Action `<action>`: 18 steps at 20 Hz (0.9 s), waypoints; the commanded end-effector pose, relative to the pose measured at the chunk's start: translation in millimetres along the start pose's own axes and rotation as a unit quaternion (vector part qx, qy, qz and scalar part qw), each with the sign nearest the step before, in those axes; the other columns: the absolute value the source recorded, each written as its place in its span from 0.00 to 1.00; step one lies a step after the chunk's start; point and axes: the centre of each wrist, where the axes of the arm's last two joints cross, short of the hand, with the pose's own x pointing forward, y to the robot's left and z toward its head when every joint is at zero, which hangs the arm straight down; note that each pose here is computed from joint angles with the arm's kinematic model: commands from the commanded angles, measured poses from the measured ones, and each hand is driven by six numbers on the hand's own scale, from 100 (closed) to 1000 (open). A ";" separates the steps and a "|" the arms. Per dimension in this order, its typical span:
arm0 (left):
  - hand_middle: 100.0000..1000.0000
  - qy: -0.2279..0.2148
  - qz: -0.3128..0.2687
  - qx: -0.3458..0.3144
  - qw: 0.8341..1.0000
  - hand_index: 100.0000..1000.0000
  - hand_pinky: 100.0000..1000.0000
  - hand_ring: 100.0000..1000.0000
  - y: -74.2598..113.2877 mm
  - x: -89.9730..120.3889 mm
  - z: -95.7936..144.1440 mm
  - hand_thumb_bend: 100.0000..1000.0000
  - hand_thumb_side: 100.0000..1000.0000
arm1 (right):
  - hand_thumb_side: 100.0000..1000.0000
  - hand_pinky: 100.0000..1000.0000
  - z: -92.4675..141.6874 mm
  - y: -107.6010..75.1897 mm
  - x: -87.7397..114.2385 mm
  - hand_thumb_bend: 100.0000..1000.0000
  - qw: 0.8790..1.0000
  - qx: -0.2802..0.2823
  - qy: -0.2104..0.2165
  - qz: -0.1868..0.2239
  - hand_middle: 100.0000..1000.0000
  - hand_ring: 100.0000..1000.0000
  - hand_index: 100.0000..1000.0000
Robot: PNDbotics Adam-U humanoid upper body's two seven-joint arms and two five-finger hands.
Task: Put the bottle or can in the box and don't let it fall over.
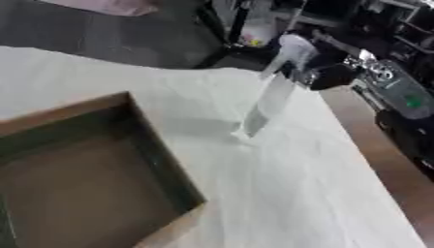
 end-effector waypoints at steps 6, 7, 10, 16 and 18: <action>0.62 -0.011 -0.009 -0.001 1.000 0.79 0.62 0.36 2.9 7.5 -3.3 0.00 0.75 | 0.00 0.48 -0.7 -9.9 13.0 0.01 1.000 0.006 -0.004 0.011 0.47 0.37 0.32; 0.62 -0.011 -0.009 -0.001 1.000 0.79 0.62 0.36 3.0 7.5 -3.2 0.00 0.75 | 0.00 0.46 -0.5 -10.0 13.1 0.03 1.000 0.007 -0.003 0.011 0.46 0.35 0.30; 0.62 -0.010 -0.010 -0.002 1.000 0.79 0.62 0.36 3.3 7.6 -3.1 0.00 0.75 | 0.00 0.39 0.5 -12.2 13.7 0.16 1.000 0.001 -0.001 0.018 0.43 0.34 0.27; 0.62 -0.007 -0.010 -0.001 1.000 0.79 0.62 0.36 4.0 7.4 -2.0 0.00 0.75 | 0.00 0.36 1.5 -12.1 13.8 0.20 0.999 -0.021 0.004 0.040 0.40 0.30 0.22; 0.62 -0.007 -0.010 -0.001 1.000 0.79 0.62 0.36 4.2 7.5 -1.9 0.00 0.75 | 0.00 0.32 1.4 -10.9 13.5 0.22 0.999 -0.022 0.006 0.041 0.37 0.27 0.19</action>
